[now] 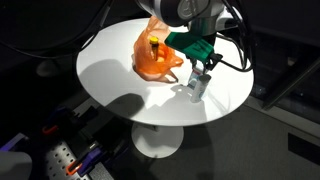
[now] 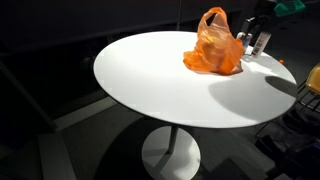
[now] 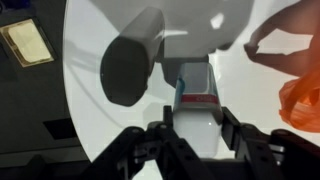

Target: Remove the white bottle from the orange plastic bag

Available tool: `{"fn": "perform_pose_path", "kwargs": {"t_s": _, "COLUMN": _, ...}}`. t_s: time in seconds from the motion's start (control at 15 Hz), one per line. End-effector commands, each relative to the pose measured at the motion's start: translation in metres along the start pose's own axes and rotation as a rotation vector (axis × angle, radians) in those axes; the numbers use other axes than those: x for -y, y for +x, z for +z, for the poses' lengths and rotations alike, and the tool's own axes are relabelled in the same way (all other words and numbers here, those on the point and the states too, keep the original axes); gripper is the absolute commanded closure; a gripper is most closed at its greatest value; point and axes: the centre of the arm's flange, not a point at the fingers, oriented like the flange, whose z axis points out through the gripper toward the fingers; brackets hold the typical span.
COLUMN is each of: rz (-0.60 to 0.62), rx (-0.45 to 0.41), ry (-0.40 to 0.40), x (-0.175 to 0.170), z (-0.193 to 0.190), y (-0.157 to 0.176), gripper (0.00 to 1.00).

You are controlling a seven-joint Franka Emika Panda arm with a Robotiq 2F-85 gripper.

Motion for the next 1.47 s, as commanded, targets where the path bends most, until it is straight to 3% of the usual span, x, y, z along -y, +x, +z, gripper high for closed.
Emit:
{"fn": "perform_pose_path", "kwargs": {"t_s": 0.0, "rz": 0.005, "rx": 0.013, "ry": -0.017, "x": -0.002, "z": 0.004, "y": 0.008, "gripper": 0.27}}
{"fn": "perform_pose_path", "kwargs": {"t_s": 0.07, "rz": 0.002, "rx": 0.014, "ry": -0.015, "x": -0.002, "z": 0.003, "y": 0.008, "gripper": 0.26}}
{"fn": "perform_pose_path", "kwargs": {"t_s": 0.33, "rz": -0.009, "rx": 0.036, "ry": 0.036, "x": 0.004, "z": -0.018, "y": 0.004, "gripper": 0.00}}
{"fn": "perform_pose_path", "kwargs": {"t_s": 0.73, "rz": -0.041, "rx": 0.178, "ry": 0.177, "x": 0.028, "z": -0.064, "y": -0.004, "gripper": 0.00}}
{"fn": "perform_pose_path", "kwargs": {"t_s": 1.07, "rz": -0.052, "rx": 0.257, "ry": 0.181, "x": 0.037, "z": -0.092, "y": -0.012, "gripper": 0.00}}
{"fn": "perform_pose_path", "kwargs": {"t_s": 1.4, "rz": -0.057, "rx": 0.252, "ry": 0.183, "x": 0.043, "z": -0.085, "y": -0.016, "gripper": 0.00}}
